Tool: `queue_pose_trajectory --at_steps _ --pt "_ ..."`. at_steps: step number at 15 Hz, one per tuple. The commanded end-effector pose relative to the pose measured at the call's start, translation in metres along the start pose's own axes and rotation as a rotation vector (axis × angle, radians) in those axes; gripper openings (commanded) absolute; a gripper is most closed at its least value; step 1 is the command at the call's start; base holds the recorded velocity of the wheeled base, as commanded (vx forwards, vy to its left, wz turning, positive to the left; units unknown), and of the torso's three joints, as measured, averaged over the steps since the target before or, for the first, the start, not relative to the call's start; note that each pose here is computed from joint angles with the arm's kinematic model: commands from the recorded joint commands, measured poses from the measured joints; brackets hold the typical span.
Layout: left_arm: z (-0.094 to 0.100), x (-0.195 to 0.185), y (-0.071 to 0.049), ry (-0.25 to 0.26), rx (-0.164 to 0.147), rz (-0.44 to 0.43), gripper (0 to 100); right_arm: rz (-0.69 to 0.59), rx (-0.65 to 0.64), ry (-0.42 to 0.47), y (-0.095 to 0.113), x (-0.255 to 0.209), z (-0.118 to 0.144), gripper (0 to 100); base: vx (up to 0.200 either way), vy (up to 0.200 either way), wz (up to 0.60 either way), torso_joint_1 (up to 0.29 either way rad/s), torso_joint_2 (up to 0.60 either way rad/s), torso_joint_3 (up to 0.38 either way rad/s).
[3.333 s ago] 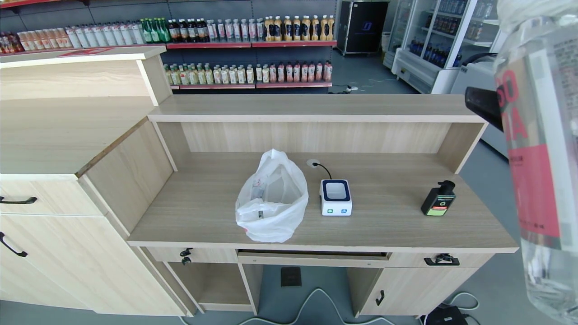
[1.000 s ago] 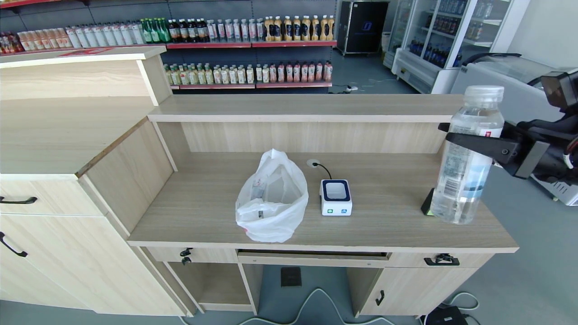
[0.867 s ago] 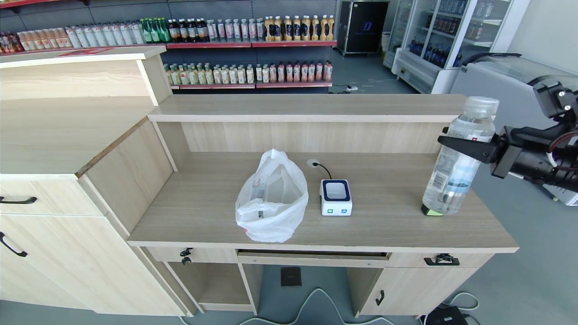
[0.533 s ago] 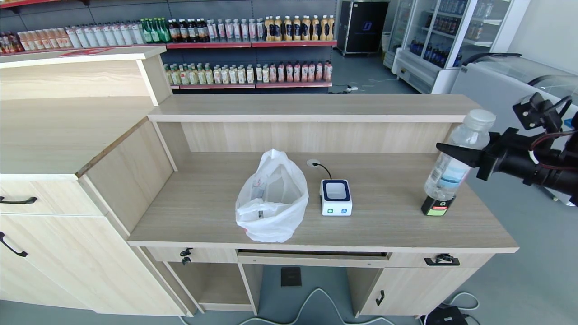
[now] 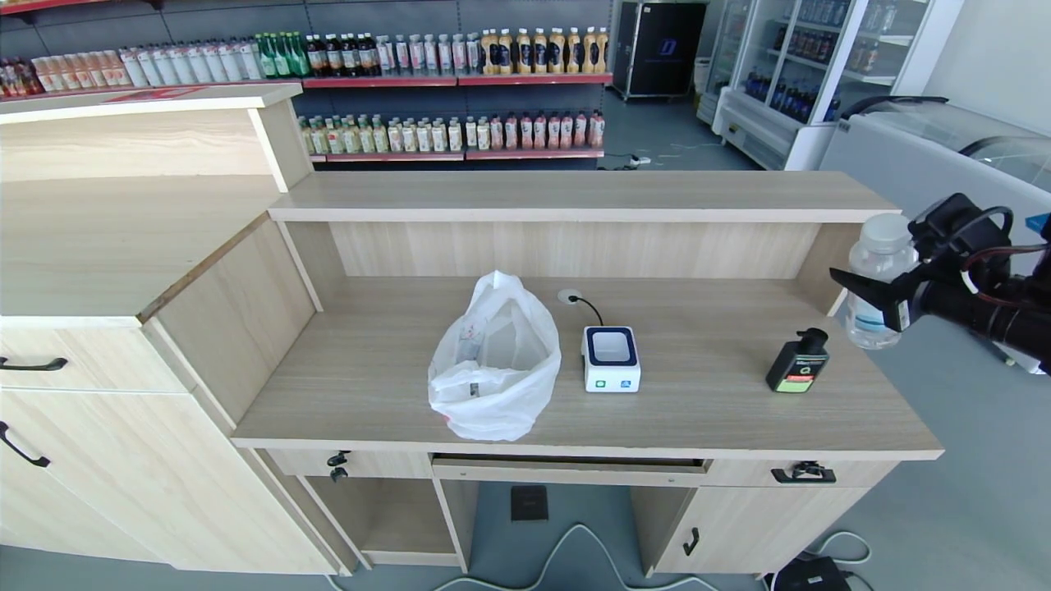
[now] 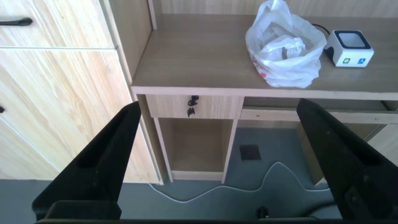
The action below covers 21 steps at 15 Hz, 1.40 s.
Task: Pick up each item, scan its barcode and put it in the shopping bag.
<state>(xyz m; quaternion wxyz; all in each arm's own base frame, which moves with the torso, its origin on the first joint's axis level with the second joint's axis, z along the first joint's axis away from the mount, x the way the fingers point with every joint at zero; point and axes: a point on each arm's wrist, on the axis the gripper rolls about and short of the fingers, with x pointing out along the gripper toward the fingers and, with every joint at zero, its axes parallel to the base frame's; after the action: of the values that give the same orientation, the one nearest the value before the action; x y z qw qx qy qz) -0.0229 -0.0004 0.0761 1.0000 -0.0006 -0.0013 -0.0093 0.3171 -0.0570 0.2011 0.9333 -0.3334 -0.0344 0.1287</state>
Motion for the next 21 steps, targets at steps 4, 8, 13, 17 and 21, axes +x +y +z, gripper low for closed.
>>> queue_pose_trajectory --at_steps 4,8,13,17,21 --pt "0.000 0.000 0.000 -0.001 0.000 -0.001 100 -0.043 -0.153 0.036 -0.014 -0.009 -0.011 0 0.000 0.000 0.00 0.000 0.00 0.000" --pt "0.000 0.000 0.000 -0.001 0.000 0.000 100 -0.048 -0.274 0.022 -0.015 -0.006 -0.012 0 0.000 0.000 0.60 -0.001 0.00 0.002" --pt "0.000 0.000 0.000 -0.001 0.000 0.000 100 -0.027 -0.440 -0.113 -0.009 0.016 -0.021 0 0.000 0.000 0.60 0.000 0.00 0.001" --pt "0.000 0.000 0.000 -0.001 0.000 0.000 100 0.092 -0.541 -0.223 0.004 0.033 -0.043 0 0.000 0.000 0.30 0.000 0.00 -0.001" --pt "0.000 0.000 0.000 -0.001 0.000 0.000 100 0.123 -0.593 -0.226 0.012 0.040 -0.065 0 0.000 0.000 0.00 0.000 0.00 0.000"
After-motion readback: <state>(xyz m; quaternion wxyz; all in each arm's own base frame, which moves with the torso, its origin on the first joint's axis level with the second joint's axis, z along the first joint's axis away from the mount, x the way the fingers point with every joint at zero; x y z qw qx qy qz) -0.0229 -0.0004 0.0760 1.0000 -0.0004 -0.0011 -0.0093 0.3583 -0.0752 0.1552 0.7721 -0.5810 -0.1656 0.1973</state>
